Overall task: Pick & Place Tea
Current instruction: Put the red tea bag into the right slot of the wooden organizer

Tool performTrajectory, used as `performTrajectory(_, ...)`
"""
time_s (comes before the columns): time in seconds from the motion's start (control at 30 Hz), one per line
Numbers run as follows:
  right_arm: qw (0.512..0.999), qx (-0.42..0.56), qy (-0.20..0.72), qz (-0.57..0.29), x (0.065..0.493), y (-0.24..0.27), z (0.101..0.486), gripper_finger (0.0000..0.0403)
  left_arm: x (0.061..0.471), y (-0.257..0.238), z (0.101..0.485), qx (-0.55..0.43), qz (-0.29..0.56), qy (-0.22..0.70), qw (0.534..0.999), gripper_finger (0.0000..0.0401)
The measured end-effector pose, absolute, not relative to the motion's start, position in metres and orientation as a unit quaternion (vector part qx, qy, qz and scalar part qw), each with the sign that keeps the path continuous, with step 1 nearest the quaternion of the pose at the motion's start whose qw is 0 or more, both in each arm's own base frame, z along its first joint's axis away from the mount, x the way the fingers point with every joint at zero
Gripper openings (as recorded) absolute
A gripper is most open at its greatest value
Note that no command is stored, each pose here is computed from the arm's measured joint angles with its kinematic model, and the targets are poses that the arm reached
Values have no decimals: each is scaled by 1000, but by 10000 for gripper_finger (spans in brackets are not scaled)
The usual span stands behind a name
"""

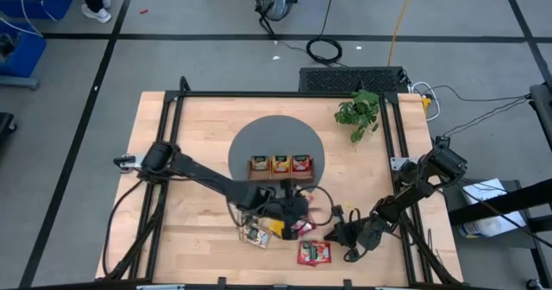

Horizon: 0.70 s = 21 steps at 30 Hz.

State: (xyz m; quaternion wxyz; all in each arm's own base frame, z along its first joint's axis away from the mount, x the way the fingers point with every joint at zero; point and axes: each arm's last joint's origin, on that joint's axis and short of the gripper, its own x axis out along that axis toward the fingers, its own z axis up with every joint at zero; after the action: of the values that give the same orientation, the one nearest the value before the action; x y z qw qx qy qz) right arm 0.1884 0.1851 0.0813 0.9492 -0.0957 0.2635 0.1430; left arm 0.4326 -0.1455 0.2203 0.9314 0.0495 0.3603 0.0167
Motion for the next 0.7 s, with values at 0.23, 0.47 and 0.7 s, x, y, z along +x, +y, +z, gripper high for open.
performTrajectory(0.23,980,-122,156,-5,194,180,109,0,410,-163,224,82,51,397,913,4)
performTrajectory(0.47,991,-85,95,-24,204,170,143,42,408,-176,219,80,67,385,917,3)
performTrajectory(0.7,995,-30,96,-5,219,152,150,149,407,-179,220,87,79,376,919,3)
